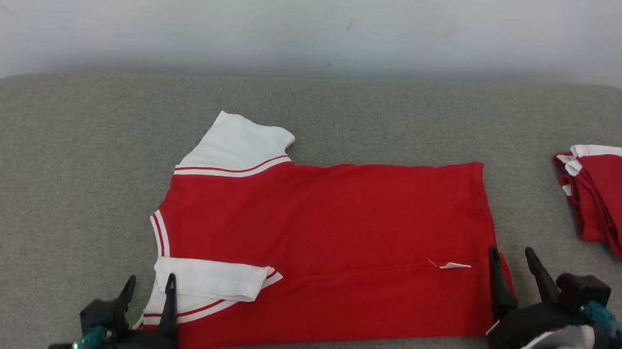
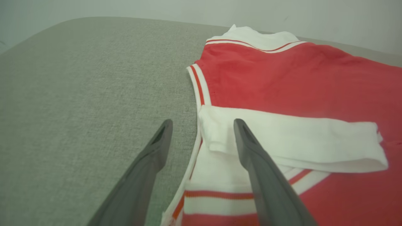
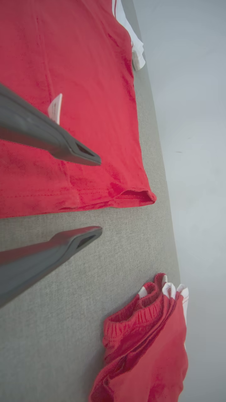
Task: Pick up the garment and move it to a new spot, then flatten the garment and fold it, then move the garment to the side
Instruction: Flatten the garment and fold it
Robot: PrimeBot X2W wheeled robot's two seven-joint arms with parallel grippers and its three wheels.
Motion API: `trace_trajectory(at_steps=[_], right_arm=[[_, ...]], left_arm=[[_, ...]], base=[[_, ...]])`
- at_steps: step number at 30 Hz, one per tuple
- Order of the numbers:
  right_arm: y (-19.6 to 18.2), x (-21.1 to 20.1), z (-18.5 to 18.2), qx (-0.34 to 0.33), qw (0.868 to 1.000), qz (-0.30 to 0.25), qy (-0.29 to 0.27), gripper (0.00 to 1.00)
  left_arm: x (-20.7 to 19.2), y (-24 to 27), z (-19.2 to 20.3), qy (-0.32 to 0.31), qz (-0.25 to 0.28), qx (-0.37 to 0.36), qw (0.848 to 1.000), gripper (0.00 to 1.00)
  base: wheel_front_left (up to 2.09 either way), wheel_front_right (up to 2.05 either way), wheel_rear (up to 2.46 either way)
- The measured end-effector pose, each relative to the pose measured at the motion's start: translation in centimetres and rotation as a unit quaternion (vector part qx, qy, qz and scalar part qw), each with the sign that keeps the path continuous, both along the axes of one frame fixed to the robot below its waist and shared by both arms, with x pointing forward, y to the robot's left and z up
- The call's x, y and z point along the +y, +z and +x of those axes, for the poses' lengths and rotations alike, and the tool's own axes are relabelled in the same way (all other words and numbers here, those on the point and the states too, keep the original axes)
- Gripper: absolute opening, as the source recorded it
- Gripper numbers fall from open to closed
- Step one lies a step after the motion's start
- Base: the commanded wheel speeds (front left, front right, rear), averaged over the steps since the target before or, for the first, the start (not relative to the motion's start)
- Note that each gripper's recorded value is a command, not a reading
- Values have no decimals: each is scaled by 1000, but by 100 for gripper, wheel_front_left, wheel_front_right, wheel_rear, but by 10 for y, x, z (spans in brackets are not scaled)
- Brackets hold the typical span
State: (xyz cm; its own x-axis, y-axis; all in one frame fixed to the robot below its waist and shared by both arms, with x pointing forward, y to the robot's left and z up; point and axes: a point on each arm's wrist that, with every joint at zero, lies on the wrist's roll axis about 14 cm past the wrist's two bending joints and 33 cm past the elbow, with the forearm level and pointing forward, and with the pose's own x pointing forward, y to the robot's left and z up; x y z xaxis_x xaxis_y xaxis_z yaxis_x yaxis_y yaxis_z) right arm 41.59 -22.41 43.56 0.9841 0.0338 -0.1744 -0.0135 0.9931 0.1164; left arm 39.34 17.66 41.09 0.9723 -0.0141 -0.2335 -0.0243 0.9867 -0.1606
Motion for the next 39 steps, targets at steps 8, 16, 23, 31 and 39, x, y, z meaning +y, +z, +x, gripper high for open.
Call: trace_trajectory(at_steps=[8,16,23,31,39], right_arm=[[15,15,65,10,998,-39,52,100],[9,12,109,67,993,-63,69,100],[-6,6,123,134,986,-70,74,100],[-18,0,130,193,976,-68,73,100],[-32,7,140,232,966,-73,89,49]], left_arm=[[6,24,77,-66,69,16,995,100],[1,48,138,-118,128,52,983,100],[-26,64,168,-179,155,78,968,100],[-35,63,180,-219,181,116,952,100],[-38,39,184,-249,192,175,933,100]], base=[[0,0,0],[0,0,0],[0,0,0],[0,0,0],[0,0,0]])
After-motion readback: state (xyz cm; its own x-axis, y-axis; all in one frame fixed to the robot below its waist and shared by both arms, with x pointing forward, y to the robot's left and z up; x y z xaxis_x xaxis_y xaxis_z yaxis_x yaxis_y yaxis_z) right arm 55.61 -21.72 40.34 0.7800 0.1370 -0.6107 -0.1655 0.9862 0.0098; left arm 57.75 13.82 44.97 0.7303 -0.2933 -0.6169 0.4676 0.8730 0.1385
